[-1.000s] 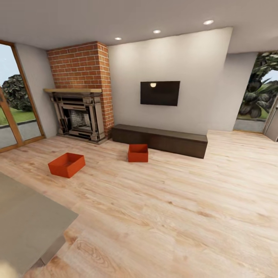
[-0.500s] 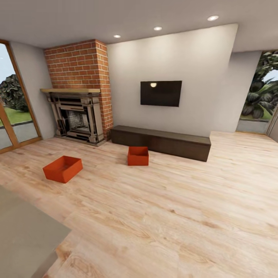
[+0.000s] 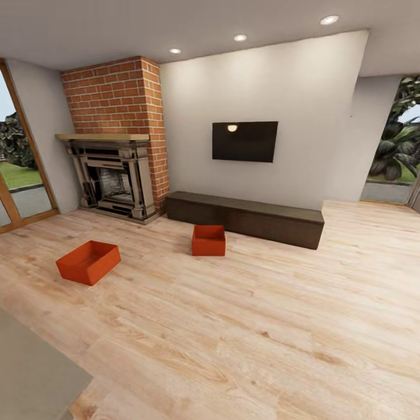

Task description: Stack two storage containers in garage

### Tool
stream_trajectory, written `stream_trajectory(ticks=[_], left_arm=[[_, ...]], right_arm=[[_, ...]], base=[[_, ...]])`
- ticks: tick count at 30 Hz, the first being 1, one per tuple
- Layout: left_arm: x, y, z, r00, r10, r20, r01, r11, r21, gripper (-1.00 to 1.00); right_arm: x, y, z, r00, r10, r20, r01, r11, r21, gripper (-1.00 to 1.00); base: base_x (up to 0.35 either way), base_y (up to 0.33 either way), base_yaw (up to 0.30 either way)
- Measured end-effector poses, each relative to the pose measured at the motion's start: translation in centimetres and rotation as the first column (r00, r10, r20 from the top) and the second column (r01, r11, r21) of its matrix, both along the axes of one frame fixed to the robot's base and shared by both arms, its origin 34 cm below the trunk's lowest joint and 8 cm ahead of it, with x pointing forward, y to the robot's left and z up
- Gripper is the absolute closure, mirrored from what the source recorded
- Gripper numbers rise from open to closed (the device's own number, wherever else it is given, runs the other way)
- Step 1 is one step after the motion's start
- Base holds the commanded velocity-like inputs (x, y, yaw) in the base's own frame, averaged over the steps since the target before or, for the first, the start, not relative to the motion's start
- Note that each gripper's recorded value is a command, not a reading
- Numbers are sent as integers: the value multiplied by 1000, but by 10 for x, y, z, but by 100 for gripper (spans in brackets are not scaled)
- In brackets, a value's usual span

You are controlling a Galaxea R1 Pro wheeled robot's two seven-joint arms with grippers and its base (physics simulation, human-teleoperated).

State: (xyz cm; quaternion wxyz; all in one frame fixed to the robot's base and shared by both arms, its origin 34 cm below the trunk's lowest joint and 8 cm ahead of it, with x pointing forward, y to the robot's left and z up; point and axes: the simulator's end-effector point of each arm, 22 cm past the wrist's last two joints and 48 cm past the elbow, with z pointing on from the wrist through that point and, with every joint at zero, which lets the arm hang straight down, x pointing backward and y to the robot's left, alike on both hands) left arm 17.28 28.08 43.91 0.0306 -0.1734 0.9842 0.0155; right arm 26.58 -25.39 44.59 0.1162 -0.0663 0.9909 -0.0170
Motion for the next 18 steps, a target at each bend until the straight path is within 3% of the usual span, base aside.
stream_trajectory(ticks=[18], left_arm=[[0,1,0,1000,0,0,0,1000,0,-100]], right_arm=[[0,-1,0,1000,-1,0,1,1000,-2,-100]], base=[[324,0,0]])
